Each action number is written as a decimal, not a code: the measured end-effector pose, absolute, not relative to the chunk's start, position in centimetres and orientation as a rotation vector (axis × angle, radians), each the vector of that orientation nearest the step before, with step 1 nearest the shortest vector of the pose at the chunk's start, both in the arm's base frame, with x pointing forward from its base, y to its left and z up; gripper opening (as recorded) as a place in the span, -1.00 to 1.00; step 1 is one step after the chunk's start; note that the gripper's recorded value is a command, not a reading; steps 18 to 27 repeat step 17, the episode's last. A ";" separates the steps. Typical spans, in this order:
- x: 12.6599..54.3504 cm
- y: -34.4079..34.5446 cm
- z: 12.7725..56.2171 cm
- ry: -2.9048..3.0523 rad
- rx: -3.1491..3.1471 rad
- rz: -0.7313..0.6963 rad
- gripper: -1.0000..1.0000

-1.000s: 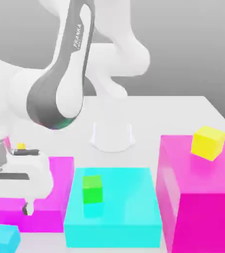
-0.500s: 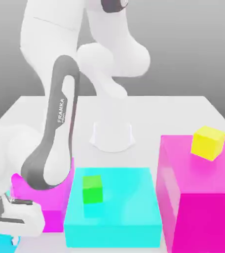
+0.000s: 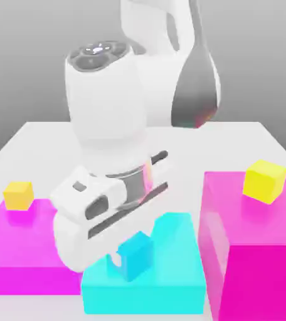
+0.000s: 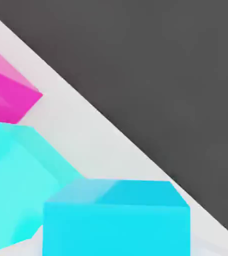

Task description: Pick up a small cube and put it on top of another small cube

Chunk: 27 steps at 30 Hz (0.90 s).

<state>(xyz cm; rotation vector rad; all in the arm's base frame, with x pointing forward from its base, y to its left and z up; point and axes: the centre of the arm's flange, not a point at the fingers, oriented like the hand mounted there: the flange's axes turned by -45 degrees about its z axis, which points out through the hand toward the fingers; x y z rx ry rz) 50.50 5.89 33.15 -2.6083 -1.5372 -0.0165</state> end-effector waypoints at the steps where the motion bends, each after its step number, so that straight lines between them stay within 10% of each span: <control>1: 49.6 8.6 34.5 -1.681 -2.521 -0.016 -1.00; 9: 40.0 20.6 44.1 -2.543 -1.800 -0.003 -1.00; 13: 38.2 22.2 40.5 -2.660 -1.666 0.003 -1.00; 14: 38.1 22.2 39.6 -2.664 -1.662 0.003 1.00; 27: 38.1 22.2 39.6 -2.664 -1.661 0.004 1.00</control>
